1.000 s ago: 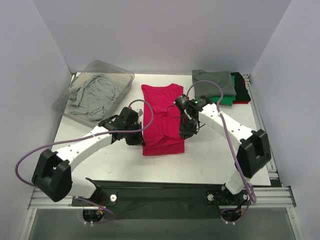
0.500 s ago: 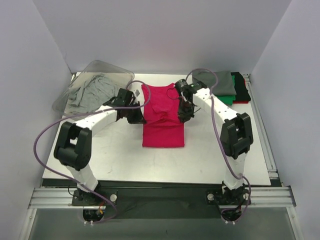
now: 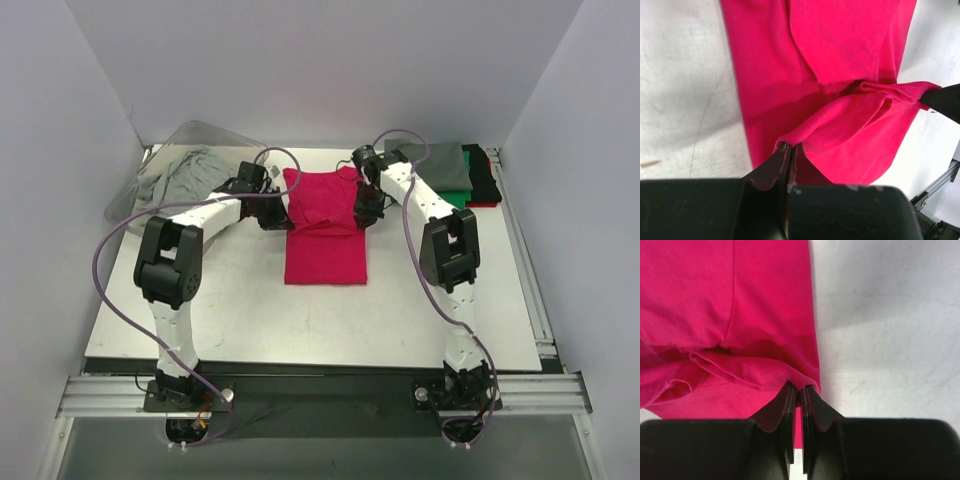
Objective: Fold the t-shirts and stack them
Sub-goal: Fold the folded rectangular tshirt in 1/3 of the way
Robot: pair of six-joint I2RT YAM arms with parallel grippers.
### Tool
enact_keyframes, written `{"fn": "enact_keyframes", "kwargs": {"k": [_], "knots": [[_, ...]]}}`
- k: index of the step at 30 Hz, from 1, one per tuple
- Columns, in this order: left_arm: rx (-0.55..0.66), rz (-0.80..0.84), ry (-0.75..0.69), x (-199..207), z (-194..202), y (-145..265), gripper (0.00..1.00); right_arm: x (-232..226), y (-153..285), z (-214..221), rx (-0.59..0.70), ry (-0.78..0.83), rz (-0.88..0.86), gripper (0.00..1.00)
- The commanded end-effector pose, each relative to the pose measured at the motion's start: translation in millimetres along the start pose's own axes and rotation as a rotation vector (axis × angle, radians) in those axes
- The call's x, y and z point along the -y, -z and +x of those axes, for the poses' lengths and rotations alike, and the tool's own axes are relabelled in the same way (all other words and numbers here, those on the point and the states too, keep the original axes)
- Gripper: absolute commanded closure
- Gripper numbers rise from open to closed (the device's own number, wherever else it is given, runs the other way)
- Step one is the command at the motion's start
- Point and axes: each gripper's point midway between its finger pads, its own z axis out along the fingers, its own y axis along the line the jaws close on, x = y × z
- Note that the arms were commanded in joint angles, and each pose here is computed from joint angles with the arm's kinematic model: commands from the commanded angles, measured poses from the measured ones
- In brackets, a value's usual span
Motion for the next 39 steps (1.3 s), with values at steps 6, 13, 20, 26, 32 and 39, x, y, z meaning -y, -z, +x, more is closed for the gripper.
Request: {"fn": "enact_keyframes", "kwargs": {"k": [6,13,20,26,32,39], "knots": [[0.062,0.002,0.013,-1,-26,-3,1.00,-1,-3,-21,-0.021,-0.006,-0.063,1.00],[0.141,-0.046,0.030,-18,-30,7,0.30,0,4,-19,-0.019,0.036,-0.081,0.48],[0.119,-0.013,-0.008,-10,12,20,0.29,8,37,9,0.033,0.105,-0.068,0.48],[0.079,-0.009,-0.019,-6,48,32,0.35,23,21,61,-0.060,0.107,-0.043,0.52],[0.023,-0.073,-0.065,-11,82,38,0.40,34,1,95,-0.117,0.075,-0.039,0.60],[-0.035,-0.134,-0.112,-19,111,30,0.42,36,-8,103,-0.138,0.066,-0.045,0.67]]}}
